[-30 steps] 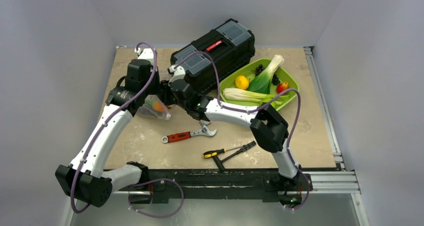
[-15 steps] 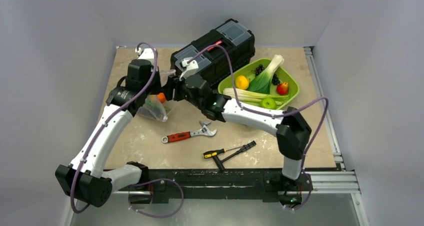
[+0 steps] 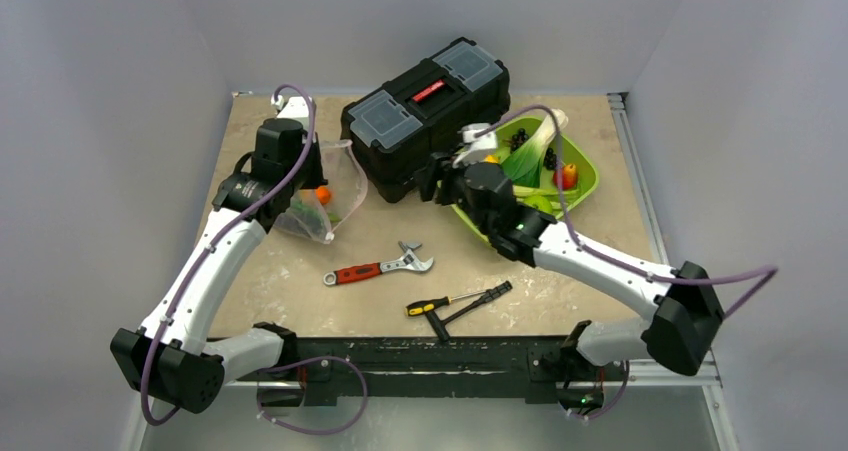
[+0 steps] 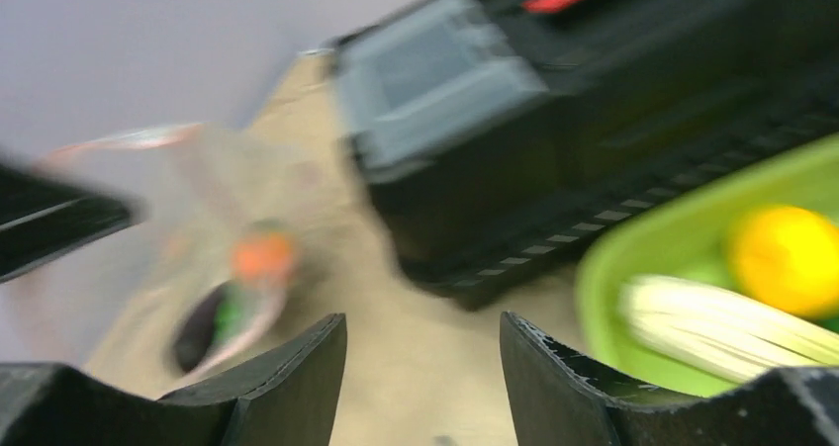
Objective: Place the food in the zip-top bag and seal the zipper
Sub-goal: Pick up the fake fruit from the bin.
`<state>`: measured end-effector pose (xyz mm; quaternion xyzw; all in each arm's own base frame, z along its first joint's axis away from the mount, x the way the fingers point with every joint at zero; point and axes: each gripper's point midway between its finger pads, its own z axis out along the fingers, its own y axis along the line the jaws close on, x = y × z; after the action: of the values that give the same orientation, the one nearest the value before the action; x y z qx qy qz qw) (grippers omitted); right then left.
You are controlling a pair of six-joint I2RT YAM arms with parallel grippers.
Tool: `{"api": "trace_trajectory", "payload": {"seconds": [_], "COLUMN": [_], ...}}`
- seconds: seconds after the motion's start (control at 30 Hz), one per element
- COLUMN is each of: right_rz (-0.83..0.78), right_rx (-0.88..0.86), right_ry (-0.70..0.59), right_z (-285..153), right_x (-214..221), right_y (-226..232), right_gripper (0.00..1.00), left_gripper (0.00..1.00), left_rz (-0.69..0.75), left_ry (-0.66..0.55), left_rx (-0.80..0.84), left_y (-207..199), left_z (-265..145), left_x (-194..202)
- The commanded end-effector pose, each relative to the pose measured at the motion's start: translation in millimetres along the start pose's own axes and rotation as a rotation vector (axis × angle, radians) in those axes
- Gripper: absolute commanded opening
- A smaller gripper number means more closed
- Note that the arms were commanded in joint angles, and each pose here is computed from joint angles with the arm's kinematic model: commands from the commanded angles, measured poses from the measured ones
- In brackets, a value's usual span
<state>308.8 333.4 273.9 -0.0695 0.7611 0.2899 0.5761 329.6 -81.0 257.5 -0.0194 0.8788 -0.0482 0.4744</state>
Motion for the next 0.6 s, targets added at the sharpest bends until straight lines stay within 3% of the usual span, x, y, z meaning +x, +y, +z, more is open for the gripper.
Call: {"api": "trace_trajectory", "payload": {"seconds": [0.0,0.13,0.23,0.3,0.33,0.57], "right_rz": [0.108,0.198,0.179,0.139,0.105,-0.069], "right_rx": [0.279,0.544,0.747,0.86,0.897,1.004], "right_ry": [-0.024,-0.06,-0.027,-0.012,0.005,0.21], "right_z": [-16,-40,-59,-66,-68,-61], "right_x": [0,4,12,14,15,51], "right_y": [-109,-189,-239,-262,-271,-315], "right_gripper": [0.58,0.64,0.71,0.95,0.98,0.99], "left_gripper": [0.0,0.0,0.0,0.0,0.0,0.0], "left_rz": [-0.016,-0.016,-0.014,-0.013,-0.013,-0.01], "left_ry": [-0.037,-0.035,-0.03,-0.03,-0.028,-0.025], "left_rx": [0.017,0.013,0.009,0.004,0.002,-0.006], "left_y": [-5,-4,-3,-3,-2,-1], "left_z": [-2,-1,0,0,1,2], "left_x": [-10,-9,-8,-8,-8,-6]}}
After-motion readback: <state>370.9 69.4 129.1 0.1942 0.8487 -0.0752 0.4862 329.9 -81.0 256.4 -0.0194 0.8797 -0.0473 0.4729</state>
